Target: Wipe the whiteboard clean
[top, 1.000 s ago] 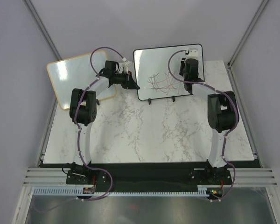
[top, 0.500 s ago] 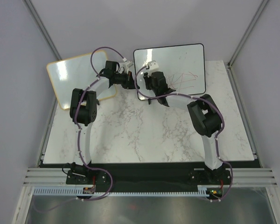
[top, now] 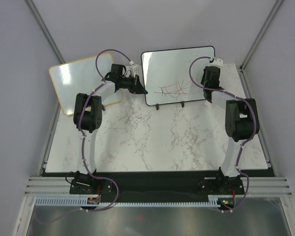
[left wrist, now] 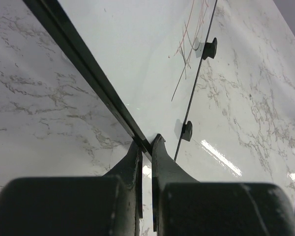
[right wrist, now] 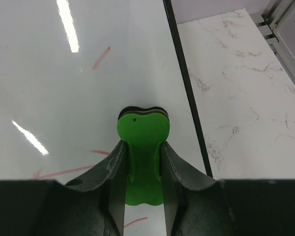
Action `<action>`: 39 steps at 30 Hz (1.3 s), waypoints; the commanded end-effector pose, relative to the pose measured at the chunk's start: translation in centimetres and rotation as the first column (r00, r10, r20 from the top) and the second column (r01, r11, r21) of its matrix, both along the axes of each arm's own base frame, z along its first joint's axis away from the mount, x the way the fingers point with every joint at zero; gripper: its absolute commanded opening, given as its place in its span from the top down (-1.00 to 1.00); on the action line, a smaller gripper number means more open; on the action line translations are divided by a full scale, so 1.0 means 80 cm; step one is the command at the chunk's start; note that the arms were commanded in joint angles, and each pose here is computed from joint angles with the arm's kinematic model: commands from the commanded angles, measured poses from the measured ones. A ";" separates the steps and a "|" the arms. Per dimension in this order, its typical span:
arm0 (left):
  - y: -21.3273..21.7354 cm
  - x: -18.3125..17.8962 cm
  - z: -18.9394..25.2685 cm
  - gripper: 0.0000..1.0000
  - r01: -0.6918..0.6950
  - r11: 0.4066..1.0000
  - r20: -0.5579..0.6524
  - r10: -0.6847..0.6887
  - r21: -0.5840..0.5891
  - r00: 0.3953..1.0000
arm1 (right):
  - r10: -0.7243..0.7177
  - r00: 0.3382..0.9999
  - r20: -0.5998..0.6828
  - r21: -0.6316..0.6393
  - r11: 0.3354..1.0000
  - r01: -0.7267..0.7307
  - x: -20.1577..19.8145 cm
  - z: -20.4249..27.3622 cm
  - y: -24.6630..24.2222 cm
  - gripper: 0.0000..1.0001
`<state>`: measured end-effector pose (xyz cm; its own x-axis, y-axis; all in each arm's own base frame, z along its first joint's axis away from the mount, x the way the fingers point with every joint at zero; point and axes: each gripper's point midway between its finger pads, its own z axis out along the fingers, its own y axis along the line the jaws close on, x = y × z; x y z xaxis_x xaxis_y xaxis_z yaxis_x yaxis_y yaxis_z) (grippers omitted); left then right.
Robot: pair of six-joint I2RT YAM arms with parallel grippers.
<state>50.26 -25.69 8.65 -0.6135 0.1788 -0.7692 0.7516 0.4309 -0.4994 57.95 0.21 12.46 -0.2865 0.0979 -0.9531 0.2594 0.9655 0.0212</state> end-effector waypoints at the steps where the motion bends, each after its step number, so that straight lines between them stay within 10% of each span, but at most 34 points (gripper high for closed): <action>1: 0.001 0.024 0.016 0.96 0.007 0.997 0.212 -0.022 0.072 0.977 | 0.076 0.994 -0.077 0.030 0.997 -0.074 -0.004 -0.022 0.045 1.00; 16: 0.001 0.025 0.019 0.96 0.007 0.997 0.214 -0.023 0.072 0.976 | 0.511 0.860 0.000 0.073 0.857 -0.510 -0.052 -0.037 0.368 1.00; 23: 0.003 0.025 0.020 0.96 0.008 0.998 0.215 -0.023 0.069 0.976 | 0.343 0.939 -0.012 0.068 0.937 -0.342 -0.036 -0.035 0.302 1.00; 31: 0.003 0.025 0.021 0.96 0.009 0.998 0.212 -0.023 0.065 0.977 | -0.076 0.996 -0.039 0.156 0.984 0.081 -0.045 -0.045 0.081 1.00; 39: 0.003 0.026 0.021 0.96 0.006 0.998 0.214 -0.021 0.066 0.977 | -0.010 0.999 -0.042 0.230 0.973 0.019 -0.023 -0.043 0.091 1.00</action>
